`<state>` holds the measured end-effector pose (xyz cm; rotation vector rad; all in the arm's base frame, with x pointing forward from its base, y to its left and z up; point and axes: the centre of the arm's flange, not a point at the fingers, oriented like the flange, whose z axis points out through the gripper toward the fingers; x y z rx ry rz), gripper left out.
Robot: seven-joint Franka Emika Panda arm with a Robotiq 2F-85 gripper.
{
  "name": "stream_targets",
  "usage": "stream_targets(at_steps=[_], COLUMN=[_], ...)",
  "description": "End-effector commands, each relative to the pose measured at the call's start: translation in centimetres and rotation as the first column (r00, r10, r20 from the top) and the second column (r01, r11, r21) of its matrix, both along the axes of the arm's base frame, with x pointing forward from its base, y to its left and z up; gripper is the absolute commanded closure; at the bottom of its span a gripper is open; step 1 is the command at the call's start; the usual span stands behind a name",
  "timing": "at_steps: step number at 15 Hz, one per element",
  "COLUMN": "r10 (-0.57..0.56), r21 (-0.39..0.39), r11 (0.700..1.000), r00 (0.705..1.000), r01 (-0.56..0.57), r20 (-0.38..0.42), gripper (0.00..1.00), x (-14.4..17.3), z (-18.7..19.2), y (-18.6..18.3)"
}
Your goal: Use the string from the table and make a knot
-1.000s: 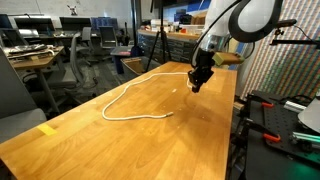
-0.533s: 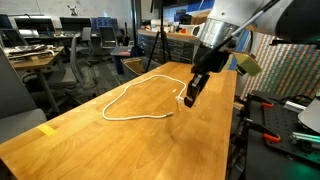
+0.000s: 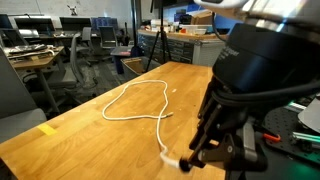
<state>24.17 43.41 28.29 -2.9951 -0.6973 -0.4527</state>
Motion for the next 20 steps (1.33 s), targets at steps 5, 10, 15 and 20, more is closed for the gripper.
stream_targets(at_steps=[5,10,15,20], r10=[-0.328,-0.402,-0.202,-0.136], r21=[-0.260,-0.305,-0.323,-0.324], r11=[0.908,0.869,0.939,0.946], r00=[0.943,0.915,0.948,0.946], r01=[0.330,0.391,0.116,0.035], r20=[0.052,0.026,-0.247,-0.295], gripper=[0.13,0.00,0.00,0.00], x=[12.9,15.3,13.0,12.7], z=[-0.1,-2.1,5.6,3.8], y=[-1.1,-5.8,-9.4,-7.8])
